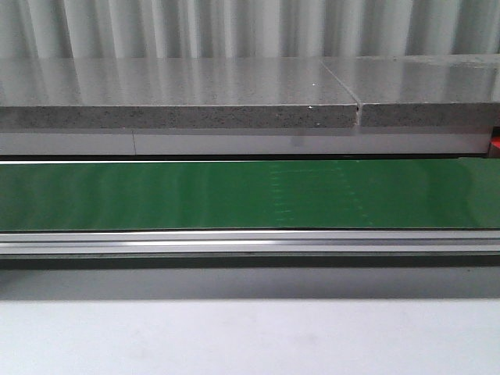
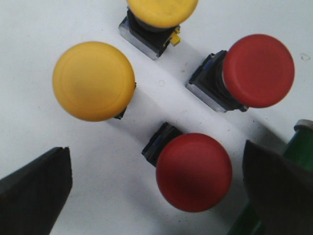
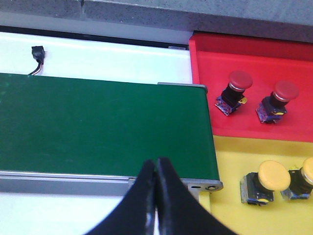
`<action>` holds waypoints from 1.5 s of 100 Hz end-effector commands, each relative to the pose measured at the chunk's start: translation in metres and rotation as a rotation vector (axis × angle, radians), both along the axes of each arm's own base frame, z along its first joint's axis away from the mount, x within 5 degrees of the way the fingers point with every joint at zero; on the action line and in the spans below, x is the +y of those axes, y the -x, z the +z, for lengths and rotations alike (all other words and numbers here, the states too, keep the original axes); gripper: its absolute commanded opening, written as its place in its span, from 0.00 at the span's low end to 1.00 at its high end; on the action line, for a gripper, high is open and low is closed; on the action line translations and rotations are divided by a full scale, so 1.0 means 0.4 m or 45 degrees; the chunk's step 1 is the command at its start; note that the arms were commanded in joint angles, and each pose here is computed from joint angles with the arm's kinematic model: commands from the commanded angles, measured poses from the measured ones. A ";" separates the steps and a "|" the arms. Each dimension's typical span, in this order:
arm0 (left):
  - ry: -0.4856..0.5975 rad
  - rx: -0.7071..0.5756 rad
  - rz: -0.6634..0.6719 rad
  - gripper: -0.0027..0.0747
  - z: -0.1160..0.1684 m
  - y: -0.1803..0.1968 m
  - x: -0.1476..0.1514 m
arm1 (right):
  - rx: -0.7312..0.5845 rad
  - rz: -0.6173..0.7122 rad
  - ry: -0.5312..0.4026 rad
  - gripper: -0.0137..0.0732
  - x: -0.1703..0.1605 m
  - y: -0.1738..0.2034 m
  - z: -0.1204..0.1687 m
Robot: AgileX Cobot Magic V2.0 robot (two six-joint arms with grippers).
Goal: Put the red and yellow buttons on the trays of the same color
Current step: 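Move the left gripper down and grasp another red push-button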
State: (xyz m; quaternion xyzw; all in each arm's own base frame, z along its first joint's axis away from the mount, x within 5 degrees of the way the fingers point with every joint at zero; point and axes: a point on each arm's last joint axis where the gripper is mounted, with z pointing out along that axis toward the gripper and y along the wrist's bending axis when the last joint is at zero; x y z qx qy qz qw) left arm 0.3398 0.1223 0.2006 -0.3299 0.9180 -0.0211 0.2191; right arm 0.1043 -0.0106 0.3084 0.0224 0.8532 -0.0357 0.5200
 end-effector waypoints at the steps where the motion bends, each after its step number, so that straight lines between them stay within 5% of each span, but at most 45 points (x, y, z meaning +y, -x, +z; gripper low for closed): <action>1: -0.042 -0.128 0.005 0.90 0.055 -0.016 0.007 | -0.116 0.005 0.026 0.08 -0.001 -0.006 0.035; 32: -0.020 -0.086 0.008 0.90 0.026 -0.024 0.009 | -0.116 0.005 0.026 0.08 -0.001 -0.006 0.035; 42: -0.020 -0.086 0.008 0.82 0.026 -0.024 0.009 | -0.116 0.005 0.026 0.08 -0.001 -0.006 0.035; 78: -0.025 -0.075 -0.022 0.01 0.031 -0.020 0.006 | -0.116 0.005 0.026 0.08 -0.001 -0.006 0.035; 115: -0.112 -0.179 -0.121 0.01 0.165 0.032 -0.020 | -0.116 0.005 0.026 0.08 -0.001 -0.006 0.035; 150: -0.228 -0.218 -0.461 0.01 0.267 0.076 -0.136 | -0.116 0.005 0.026 0.08 -0.001 -0.006 0.035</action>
